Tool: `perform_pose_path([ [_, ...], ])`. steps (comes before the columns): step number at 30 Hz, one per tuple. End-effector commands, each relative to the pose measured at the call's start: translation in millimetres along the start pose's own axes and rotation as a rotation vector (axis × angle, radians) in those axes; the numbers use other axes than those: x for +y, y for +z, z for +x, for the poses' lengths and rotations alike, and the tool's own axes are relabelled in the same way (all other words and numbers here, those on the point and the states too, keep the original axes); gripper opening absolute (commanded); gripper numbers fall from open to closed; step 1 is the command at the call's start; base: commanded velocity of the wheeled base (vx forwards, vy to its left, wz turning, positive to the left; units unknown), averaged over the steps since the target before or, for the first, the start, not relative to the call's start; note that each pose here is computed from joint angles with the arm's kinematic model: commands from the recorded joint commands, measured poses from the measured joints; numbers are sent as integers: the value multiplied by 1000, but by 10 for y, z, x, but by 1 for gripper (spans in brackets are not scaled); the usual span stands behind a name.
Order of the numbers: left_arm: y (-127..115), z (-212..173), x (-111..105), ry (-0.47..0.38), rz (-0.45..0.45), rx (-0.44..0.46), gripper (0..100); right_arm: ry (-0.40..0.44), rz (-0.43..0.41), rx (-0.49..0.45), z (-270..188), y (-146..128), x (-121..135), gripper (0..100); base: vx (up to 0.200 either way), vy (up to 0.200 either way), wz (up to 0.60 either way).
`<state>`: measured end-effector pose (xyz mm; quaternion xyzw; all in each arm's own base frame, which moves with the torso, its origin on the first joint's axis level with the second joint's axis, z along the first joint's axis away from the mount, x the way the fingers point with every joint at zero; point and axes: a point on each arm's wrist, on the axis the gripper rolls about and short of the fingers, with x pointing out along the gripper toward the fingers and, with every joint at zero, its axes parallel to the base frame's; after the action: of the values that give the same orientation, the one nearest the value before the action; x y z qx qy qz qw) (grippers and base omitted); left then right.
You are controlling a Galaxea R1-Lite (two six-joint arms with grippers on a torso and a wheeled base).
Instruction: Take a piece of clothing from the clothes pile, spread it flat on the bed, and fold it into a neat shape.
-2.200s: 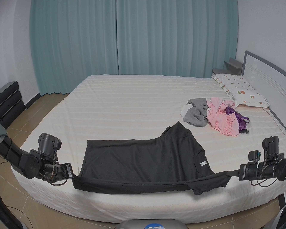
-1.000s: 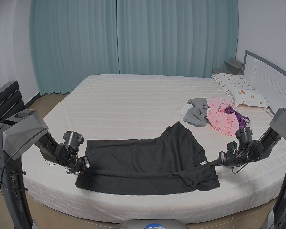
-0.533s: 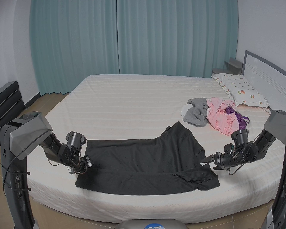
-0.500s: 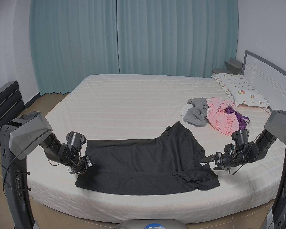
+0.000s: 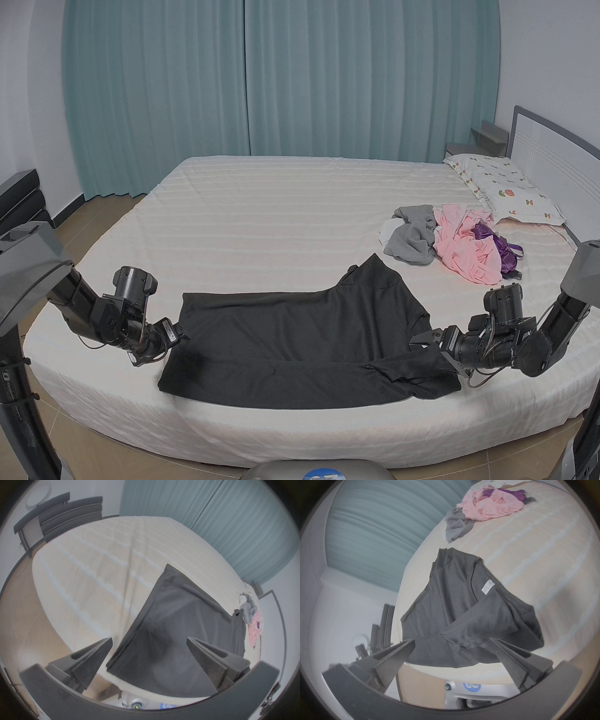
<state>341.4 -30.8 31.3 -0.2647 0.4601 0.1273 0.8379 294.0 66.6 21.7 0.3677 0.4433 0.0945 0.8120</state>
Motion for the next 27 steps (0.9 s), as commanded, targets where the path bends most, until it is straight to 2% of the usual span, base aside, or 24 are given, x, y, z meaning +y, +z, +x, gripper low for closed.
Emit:
perform_pose_path([
  [1,-229,-463,158,-90,-107,43,100,-43,63,-19,155,-386,74,100,0,0,0],
  [7,-404,-385,193,-173,-207,75,100,-89,94,-27,191,-466,31,100,0,0,0],
  [12,-533,-177,170,-167,-241,105,100,-100,117,-21,215,-486,-3,100,0,0,0],
  [27,-557,-116,184,-159,-251,125,100,-129,138,-85,340,-366,-81,100,0,0,0],
])
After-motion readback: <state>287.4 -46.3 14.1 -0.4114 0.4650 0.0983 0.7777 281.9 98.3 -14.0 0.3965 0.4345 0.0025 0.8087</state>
